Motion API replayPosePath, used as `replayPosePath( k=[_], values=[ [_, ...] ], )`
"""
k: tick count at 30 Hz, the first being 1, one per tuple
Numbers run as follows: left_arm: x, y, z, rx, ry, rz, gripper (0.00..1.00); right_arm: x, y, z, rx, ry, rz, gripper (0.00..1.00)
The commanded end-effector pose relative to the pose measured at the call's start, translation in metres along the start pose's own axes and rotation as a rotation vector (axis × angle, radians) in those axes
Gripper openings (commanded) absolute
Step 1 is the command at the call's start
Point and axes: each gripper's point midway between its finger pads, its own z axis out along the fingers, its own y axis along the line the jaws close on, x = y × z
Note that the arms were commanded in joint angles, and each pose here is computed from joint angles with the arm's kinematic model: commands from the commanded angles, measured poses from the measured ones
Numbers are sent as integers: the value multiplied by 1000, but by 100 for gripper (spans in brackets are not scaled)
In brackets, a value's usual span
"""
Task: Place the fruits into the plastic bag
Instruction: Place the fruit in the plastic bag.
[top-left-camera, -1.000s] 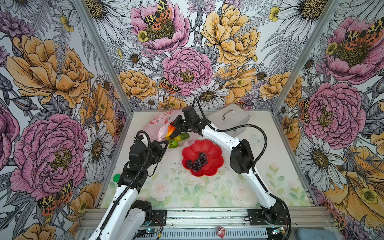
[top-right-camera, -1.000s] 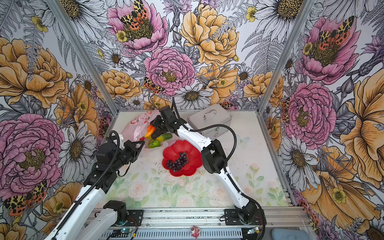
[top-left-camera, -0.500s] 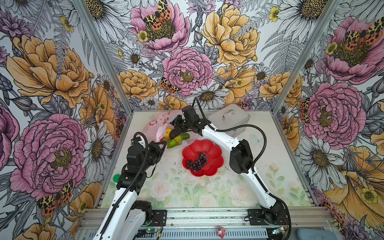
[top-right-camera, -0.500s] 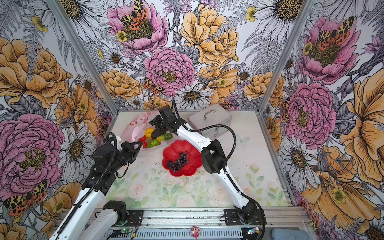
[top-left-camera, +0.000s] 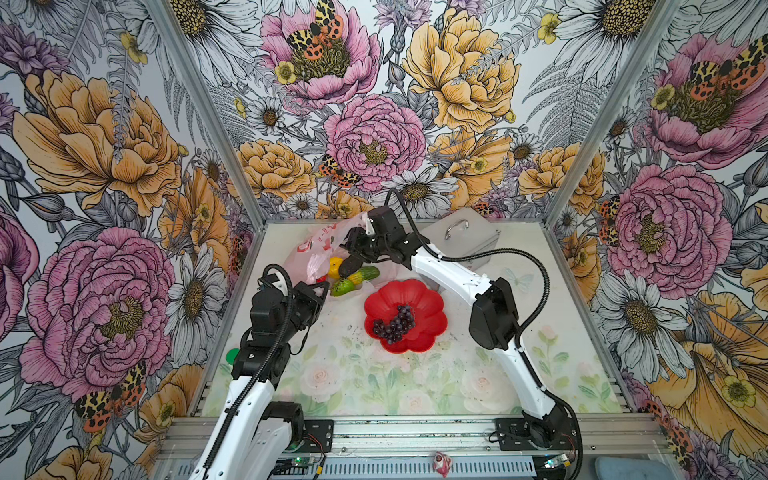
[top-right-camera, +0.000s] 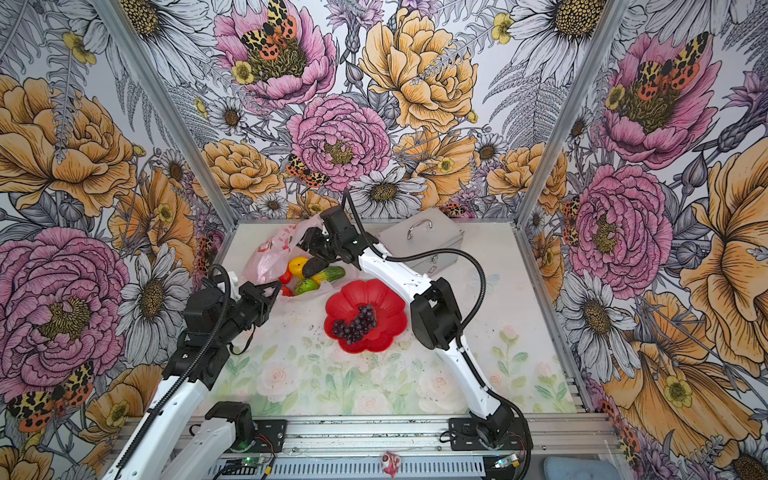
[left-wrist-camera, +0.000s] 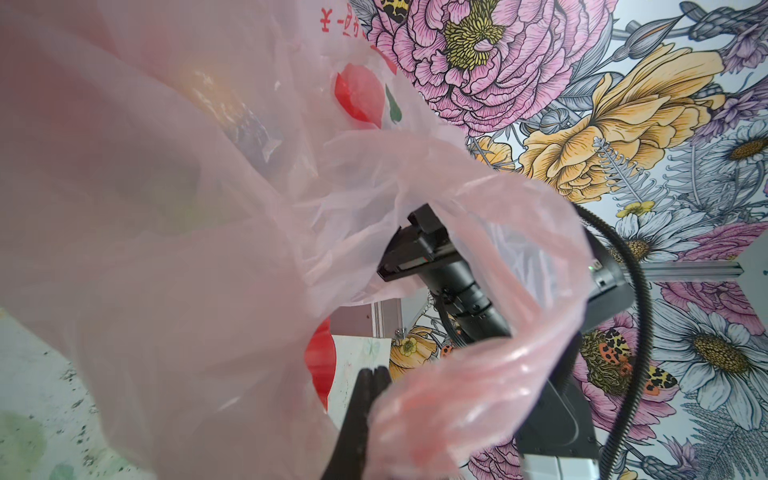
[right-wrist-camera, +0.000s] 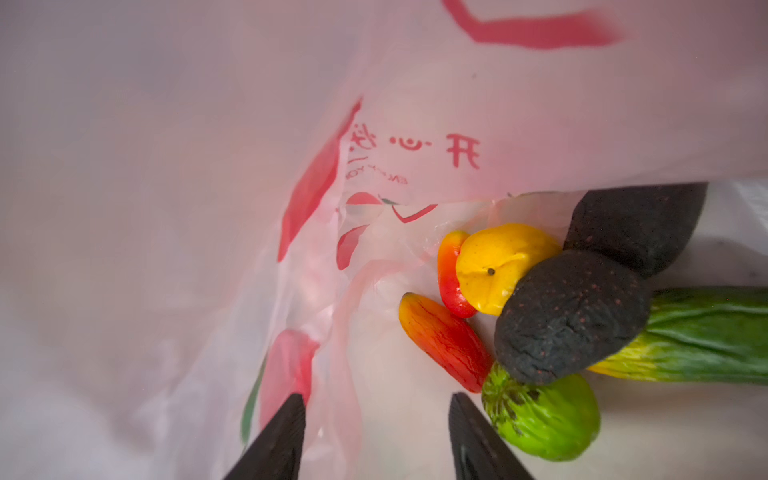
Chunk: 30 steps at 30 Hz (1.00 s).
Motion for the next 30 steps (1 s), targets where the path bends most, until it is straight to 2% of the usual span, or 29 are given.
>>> replayPosePath(
  k=[1, 10, 12, 15, 18, 21, 25, 27, 30],
  values=[
    [-1, -9, -4, 37, 3, 7, 0, 3, 51, -48, -85, -14, -132, 57],
    [-2, -11, -5, 44, 0, 11, 0, 36, 46, -109, -53, 25, -341, 60],
    [-2, -10, -5, 44, 0, 11, 0, 42, 41, -122, -38, 23, -397, 66],
    [-2, -8, -6, 45, -2, 7, 0, 50, 23, -144, 25, -7, -499, 99],
    [-2, -8, -7, 46, -7, 7, 0, 52, -2, -164, 110, -48, -539, 99],
    [-3, -6, -9, 40, -17, 6, 0, 50, -32, -179, 156, -56, -409, 99],
    [-3, -1, -12, 23, -31, 1, 0, 52, -90, -188, 232, -57, -56, 100],
    [-4, 2, -13, 17, -41, -6, 0, 62, -111, -186, 248, -21, 77, 100],
    [-3, 6, -15, 15, -49, -18, 0, 85, -137, -182, 305, 55, 181, 99]
  ],
)
